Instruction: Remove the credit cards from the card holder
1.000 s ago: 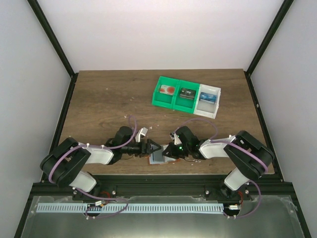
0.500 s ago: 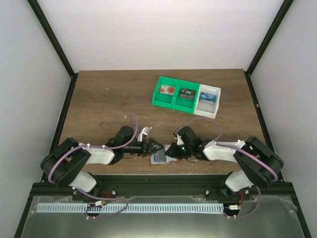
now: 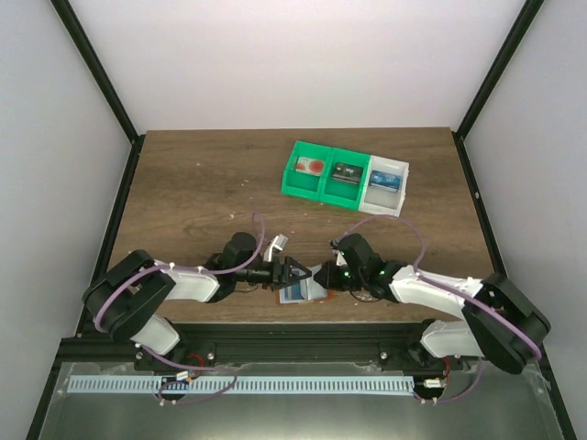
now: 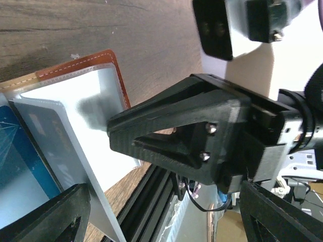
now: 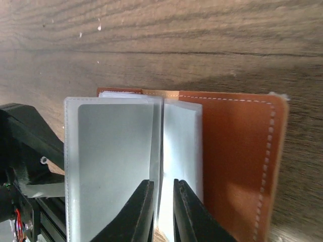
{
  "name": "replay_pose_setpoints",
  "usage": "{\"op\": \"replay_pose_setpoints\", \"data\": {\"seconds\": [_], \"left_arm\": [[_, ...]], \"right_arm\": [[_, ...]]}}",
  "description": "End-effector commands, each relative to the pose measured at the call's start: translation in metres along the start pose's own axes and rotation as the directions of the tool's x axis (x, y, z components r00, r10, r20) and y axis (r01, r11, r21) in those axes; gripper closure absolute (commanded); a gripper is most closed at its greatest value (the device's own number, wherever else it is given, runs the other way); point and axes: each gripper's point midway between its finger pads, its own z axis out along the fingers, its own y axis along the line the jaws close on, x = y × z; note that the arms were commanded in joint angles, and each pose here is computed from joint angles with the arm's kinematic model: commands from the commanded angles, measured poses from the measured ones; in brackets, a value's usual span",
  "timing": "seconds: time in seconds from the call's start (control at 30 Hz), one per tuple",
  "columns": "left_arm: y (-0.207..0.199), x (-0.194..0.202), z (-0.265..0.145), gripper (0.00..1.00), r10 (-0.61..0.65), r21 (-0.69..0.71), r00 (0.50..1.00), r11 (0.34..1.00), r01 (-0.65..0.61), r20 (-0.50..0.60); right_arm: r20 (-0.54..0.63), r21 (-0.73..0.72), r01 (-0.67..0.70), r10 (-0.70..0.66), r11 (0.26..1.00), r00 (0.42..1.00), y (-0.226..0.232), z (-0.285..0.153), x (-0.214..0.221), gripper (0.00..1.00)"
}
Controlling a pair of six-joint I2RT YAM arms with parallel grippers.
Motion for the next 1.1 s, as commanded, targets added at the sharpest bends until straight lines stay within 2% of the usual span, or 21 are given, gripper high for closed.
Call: {"op": "replay_pose_setpoints", "data": {"seconds": [0.0,0.4,0.63,0.9,1.07], "left_arm": [[-0.012,-0.004,0.008,0.18,0.034,0.038,0.999,0.999,-0.034,-0.001],[-0.028,-0.005,0.024,0.19,0.040,0.096,0.999,0.995,-0.037,-0.030],[-0.026,-0.009,0.025,0.20,0.064,0.075,0.998,0.995,-0.062,-0.027],[0.002,-0.010,0.018,0.21,0.054,-0.034,0.998,0.998,-0.054,0.010],[0.019,-0.012,0.011,0.21,0.022,-0.054,0.999,0.998,-0.019,0.038]], "right_arm": [[0.068,0.047,-0.004,0.001,0.999,0.998,-0.009,-0.013,-0.004,0.87],[0.201,0.021,-0.014,0.009,1.000,0.980,-0.003,-0.045,-0.016,0.86],[0.187,-0.004,-0.009,0.009,1.000,0.982,0.002,-0.046,-0.013,0.86],[0.154,-0.095,0.027,-0.012,0.995,0.988,0.019,-0.041,-0.011,0.85],[0.115,-0.137,0.033,-0.017,0.990,0.993,0.028,-0.032,-0.008,0.85]]}}
